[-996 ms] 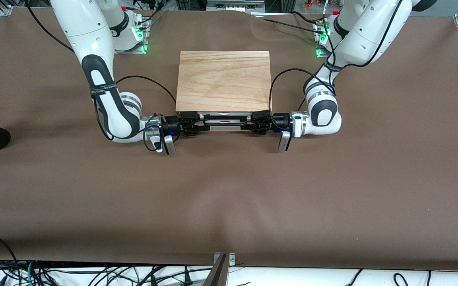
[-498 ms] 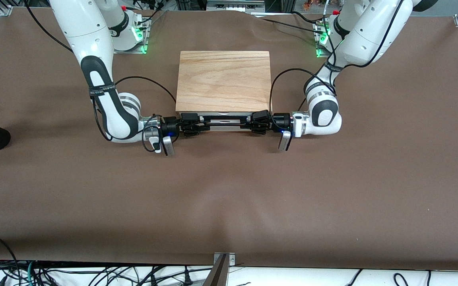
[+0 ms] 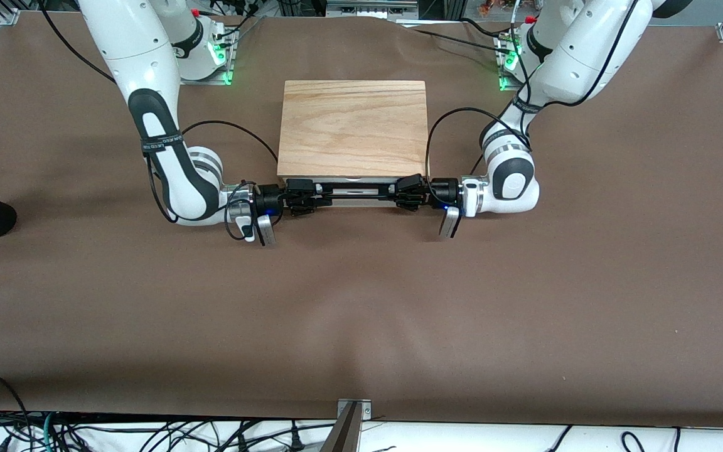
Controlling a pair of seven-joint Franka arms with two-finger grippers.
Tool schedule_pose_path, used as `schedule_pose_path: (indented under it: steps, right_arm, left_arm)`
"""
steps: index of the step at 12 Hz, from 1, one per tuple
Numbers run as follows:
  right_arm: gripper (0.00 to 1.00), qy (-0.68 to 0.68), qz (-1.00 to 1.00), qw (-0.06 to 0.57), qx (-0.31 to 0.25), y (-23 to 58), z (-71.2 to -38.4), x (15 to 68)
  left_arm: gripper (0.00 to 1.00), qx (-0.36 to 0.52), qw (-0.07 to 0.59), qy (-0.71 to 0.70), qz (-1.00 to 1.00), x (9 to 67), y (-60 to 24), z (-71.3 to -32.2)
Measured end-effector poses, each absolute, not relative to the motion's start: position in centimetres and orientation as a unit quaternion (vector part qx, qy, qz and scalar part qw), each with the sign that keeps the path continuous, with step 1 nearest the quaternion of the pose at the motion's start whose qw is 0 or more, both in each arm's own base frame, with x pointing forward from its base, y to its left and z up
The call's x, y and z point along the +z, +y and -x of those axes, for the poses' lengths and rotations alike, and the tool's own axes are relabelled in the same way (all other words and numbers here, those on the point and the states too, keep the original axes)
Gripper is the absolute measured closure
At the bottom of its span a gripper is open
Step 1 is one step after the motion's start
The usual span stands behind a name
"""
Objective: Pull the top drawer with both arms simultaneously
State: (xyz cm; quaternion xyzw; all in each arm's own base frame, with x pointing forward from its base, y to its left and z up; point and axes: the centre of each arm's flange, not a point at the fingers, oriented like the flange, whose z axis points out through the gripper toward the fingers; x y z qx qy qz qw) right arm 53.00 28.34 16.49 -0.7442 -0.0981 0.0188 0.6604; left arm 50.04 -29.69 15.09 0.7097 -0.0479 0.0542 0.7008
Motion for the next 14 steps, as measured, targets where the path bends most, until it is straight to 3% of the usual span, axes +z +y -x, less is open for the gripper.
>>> schedule_pose_path:
  steps: [9, 11, 13, 14]
  right_arm:
    - [0.42, -0.110, 0.732, 0.672, 0.024, 28.72, -52.35, 16.30]
    - [0.46, -0.110, 0.731, 0.673, 0.024, 28.72, -52.35, 16.31]
    - [0.64, -0.110, 0.727, 0.677, 0.025, 28.69, -52.37, 16.49]
    - [0.65, -0.110, 0.727, 0.678, 0.024, 28.69, -52.38, 16.49]
  left_arm:
    - [0.81, 0.053, 0.700, -0.045, -0.711, 15.06, -29.71, -50.03]
    - [0.81, 0.052, 0.700, -0.044, -0.711, 15.06, -29.71, -50.03]
    - [0.81, 0.050, 0.700, -0.042, -0.711, 15.04, -29.71, -50.02]
    - [0.81, 0.050, 0.700, -0.042, -0.712, 15.03, -29.71, -50.02]
